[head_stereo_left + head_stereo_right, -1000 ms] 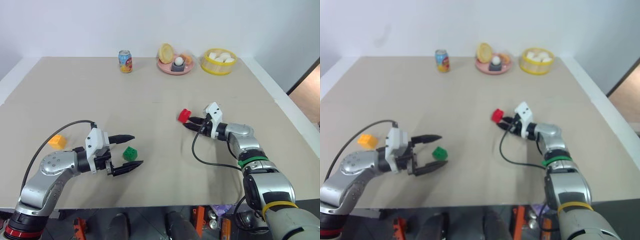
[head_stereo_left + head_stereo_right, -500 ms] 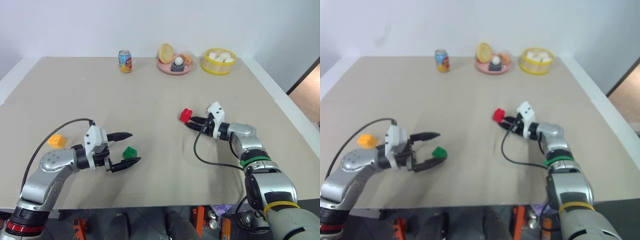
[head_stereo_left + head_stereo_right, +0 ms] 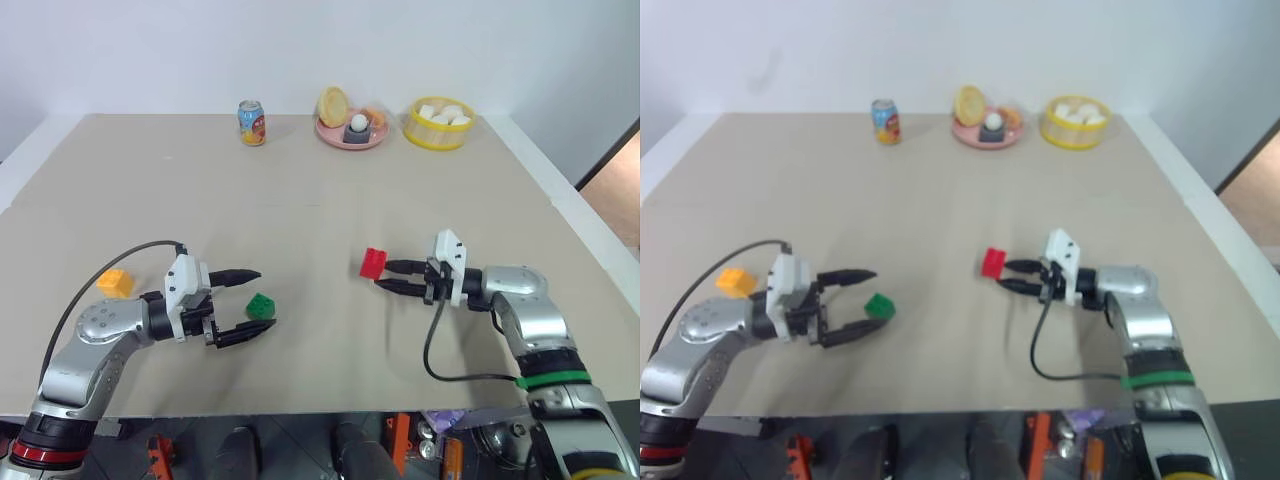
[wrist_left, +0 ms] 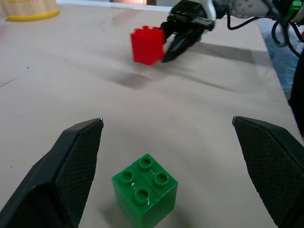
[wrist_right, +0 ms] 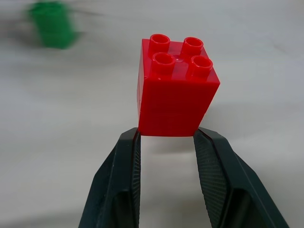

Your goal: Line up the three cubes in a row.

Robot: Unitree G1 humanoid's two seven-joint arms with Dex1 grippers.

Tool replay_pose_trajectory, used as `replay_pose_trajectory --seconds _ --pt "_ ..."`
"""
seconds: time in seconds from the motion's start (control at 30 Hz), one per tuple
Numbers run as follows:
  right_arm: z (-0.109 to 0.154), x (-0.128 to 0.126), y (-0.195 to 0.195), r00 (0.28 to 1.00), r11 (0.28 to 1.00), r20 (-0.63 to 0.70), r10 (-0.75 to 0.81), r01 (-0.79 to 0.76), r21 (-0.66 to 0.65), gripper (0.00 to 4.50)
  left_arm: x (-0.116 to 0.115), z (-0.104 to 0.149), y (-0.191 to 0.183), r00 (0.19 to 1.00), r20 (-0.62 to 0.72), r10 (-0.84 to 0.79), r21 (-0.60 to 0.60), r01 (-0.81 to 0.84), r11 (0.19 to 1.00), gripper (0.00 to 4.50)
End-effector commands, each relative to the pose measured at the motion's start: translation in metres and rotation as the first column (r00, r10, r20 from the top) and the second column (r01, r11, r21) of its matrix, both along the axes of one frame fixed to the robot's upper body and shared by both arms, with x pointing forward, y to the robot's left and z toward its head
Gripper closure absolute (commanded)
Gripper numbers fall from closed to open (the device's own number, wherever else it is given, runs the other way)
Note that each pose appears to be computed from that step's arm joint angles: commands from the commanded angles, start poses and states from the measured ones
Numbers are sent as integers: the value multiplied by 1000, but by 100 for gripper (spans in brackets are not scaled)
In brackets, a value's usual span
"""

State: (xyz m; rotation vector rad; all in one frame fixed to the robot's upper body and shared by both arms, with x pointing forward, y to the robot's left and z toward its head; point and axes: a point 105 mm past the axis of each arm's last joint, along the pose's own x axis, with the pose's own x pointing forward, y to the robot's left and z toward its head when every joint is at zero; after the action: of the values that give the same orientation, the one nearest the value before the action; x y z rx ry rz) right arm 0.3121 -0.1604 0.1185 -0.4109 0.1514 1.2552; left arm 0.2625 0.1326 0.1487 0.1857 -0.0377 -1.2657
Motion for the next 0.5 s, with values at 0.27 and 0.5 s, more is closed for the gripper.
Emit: replay_pose_trajectory --seconds 0.27,0.5 --pt "-2 -37 11 991 988 -16 135 -136 -68 338 -9 7 -13 982 -2 -187 45 186 981 0" --pt "-6 -25 -1 997 991 5 80 -79 -110 338 -8 4 -18 979 -2 -203 40 203 978 0"
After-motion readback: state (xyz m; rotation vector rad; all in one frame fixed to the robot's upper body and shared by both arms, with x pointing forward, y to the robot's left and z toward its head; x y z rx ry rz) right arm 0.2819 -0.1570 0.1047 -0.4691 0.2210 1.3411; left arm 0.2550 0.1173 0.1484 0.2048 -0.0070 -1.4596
